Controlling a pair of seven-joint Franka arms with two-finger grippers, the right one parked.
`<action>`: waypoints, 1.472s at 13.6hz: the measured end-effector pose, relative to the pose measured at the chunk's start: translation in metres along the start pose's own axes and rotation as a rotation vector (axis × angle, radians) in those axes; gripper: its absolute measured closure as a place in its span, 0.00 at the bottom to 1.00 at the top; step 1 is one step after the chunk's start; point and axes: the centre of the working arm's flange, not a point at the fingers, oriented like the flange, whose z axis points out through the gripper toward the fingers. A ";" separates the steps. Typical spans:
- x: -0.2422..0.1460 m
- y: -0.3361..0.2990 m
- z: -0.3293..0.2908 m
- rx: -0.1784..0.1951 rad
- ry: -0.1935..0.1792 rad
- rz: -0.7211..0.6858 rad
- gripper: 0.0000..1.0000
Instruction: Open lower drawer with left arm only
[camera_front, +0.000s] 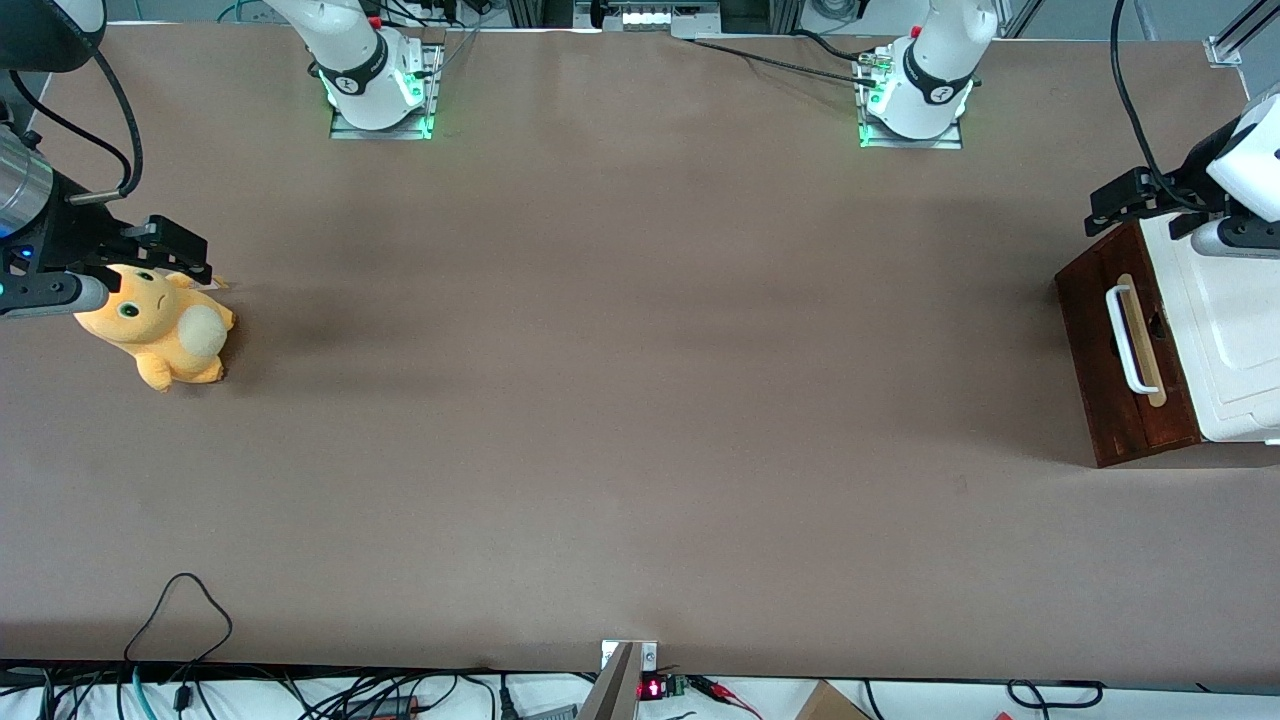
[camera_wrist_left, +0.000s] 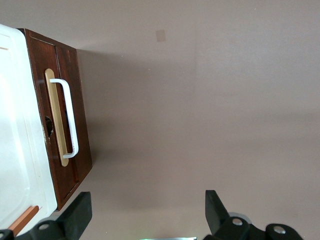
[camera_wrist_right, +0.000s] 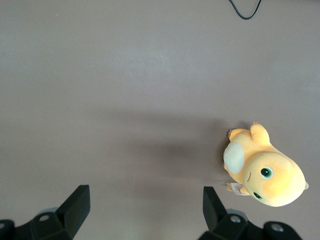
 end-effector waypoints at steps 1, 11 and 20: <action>0.000 0.000 0.000 0.000 -0.002 0.000 0.00; 0.000 0.000 -0.004 0.000 -0.001 0.002 0.00; 0.009 0.039 0.009 0.201 -0.023 0.044 0.06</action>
